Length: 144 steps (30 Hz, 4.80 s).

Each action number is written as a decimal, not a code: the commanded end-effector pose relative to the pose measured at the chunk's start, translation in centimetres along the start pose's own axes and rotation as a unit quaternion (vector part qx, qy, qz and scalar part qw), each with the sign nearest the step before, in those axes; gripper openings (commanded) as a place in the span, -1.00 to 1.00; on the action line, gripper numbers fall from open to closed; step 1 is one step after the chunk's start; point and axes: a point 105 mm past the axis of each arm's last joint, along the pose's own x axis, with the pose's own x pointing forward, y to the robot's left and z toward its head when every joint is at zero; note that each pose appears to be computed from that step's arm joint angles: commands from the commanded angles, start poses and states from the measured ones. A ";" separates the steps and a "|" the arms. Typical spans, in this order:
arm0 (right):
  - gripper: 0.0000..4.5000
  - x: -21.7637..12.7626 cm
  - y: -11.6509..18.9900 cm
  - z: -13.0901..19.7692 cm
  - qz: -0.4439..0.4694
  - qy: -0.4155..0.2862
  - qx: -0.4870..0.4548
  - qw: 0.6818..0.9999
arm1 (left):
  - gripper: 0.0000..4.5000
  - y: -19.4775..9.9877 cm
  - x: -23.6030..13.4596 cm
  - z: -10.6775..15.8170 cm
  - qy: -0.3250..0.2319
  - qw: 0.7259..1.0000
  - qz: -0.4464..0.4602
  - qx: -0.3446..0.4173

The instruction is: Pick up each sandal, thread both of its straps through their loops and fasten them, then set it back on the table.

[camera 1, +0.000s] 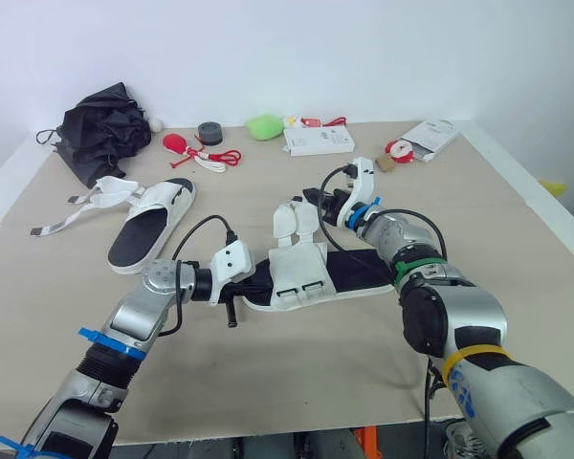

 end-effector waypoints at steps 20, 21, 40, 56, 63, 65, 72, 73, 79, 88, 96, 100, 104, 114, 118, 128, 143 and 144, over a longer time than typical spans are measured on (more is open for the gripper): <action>-0.98 -7.4 10.7 3.9 0.123 -0.164 -0.715 0.669 | -1.00 -0.2 0.5 -2.7 0.051 0.998 -0.021 -0.029; -0.98 -7.9 11.0 3.1 0.134 -0.169 -0.753 0.622 | -1.00 -0.1 0.5 -2.6 0.050 0.998 -0.022 -0.029; -0.98 -9.3 8.3 -0.1 0.088 -0.235 -0.926 0.281 | -1.00 -0.4 1.6 -2.3 0.043 0.998 -0.041 -0.023; -0.98 -8.5 2.5 -0.7 0.071 -0.088 -0.977 0.180 | -1.00 -0.2 2.5 -1.9 0.035 0.998 -0.050 -0.018; -0.98 -9.2 3.6 -0.2 0.072 -0.121 -0.971 0.191 | -1.00 -0.1 2.9 -1.8 0.032 0.998 -0.054 -0.015; -0.98 -9.7 5.8 0.8 0.064 -0.183 -0.960 0.200 | -1.00 0.0 3.0 -1.8 0.031 0.998 -0.054 -0.014; -0.98 -12.1 9.4 3.4 0.027 -0.306 -0.929 0.205 | -1.00 0.1 3.3 -1.6 0.026 0.998 -0.056 -0.013; -0.98 -12.3 9.2 3.3 0.025 -0.304 -0.930 0.207 | -1.00 0.1 3.4 -1.6 0.025 0.998 -0.057 -0.012; -0.98 -12.8 8.7 3.0 0.023 -0.300 -0.930 0.213 | -1.00 0.2 3.7 -1.5 0.025 0.998 -0.063 -0.008; -0.98 -13.0 7.9 1.2 0.081 -0.254 -0.896 0.355 | -1.00 0.3 3.7 -1.5 0.025 0.997 -0.067 -0.004; -0.59 -12.7 8.0 1.2 0.103 -0.206 -0.846 0.480 | -1.00 0.2 3.6 -1.6 0.026 0.997 -0.068 -0.007; 0.25 -13.2 8.4 1.0 0.126 -0.199 -0.843 0.484 | -1.00 0.2 3.6 -1.7 0.027 0.997 -0.068 -0.007; 0.99 -14.0 8.3 0.8 0.157 -0.173 -0.863 0.447 | -1.00 0.3 3.6 -1.7 0.028 0.997 -0.068 -0.007; 0.99 -17.0 6.2 3.9 0.103 -0.060 -0.780 0.614 | -1.00 0.2 3.5 -1.7 0.029 0.997 -0.070 -0.006; 0.99 -18.2 5.0 5.7 0.027 0.004 -0.525 0.851 | -1.00 0.2 3.3 -1.7 0.030 0.997 -0.070 -0.006; 0.99 -20.2 12.3 -1.5 0.120 0.097 -0.064 0.986 | -1.00 0.1 3.2 -1.6 0.033 0.997 -0.076 -0.003; 0.99 -17.2 11.0 -8.8 0.036 0.136 0.070 0.988 | -1.00 0.1 3.3 -1.5 0.039 0.995 -0.090 0.005; 0.99 -17.0 11.0 -8.8 0.038 0.137 0.075 0.987 | -1.00 0.0 3.3 -1.5 0.038 0.995 -0.091 0.005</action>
